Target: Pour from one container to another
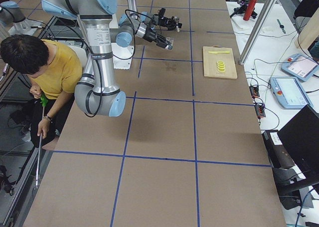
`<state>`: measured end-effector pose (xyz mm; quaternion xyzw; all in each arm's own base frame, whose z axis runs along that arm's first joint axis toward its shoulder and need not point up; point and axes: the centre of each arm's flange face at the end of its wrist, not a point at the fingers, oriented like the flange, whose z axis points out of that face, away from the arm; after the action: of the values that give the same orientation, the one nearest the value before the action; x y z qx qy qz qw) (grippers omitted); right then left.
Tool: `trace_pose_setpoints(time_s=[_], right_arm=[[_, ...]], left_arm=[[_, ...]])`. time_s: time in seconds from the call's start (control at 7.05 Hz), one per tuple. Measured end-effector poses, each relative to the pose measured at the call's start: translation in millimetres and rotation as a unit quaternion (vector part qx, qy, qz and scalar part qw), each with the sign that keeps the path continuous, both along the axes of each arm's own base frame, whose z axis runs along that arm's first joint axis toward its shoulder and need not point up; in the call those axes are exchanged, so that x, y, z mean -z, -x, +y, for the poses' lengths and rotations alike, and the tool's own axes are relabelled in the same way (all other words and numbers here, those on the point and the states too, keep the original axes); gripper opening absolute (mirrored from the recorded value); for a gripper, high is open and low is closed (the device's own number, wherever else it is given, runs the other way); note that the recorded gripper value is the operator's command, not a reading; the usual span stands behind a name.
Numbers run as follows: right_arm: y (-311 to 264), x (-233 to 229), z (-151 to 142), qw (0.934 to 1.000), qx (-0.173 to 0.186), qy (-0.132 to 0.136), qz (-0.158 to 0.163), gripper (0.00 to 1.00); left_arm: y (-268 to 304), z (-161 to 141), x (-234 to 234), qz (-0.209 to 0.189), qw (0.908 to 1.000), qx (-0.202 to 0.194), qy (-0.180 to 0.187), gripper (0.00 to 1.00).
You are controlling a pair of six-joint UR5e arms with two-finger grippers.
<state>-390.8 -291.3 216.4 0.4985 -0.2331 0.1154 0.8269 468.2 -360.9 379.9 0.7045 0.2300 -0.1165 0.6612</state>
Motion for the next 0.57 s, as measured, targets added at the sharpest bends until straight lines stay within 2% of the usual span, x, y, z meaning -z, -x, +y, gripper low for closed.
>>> trace_pose_setpoints(time_s=[0.28,0.57], right_arm=[[16,-30,-18,0.9991,0.003,0.007,-0.042,0.0],[12,-66,-29,0.9985,0.008,0.006,-0.054,0.0]], left_arm=[[41,-28,-33,-0.04,0.9986,0.035,0.008,0.0],[80,-34,-85,-0.083,0.9951,0.049,0.023,0.0]])
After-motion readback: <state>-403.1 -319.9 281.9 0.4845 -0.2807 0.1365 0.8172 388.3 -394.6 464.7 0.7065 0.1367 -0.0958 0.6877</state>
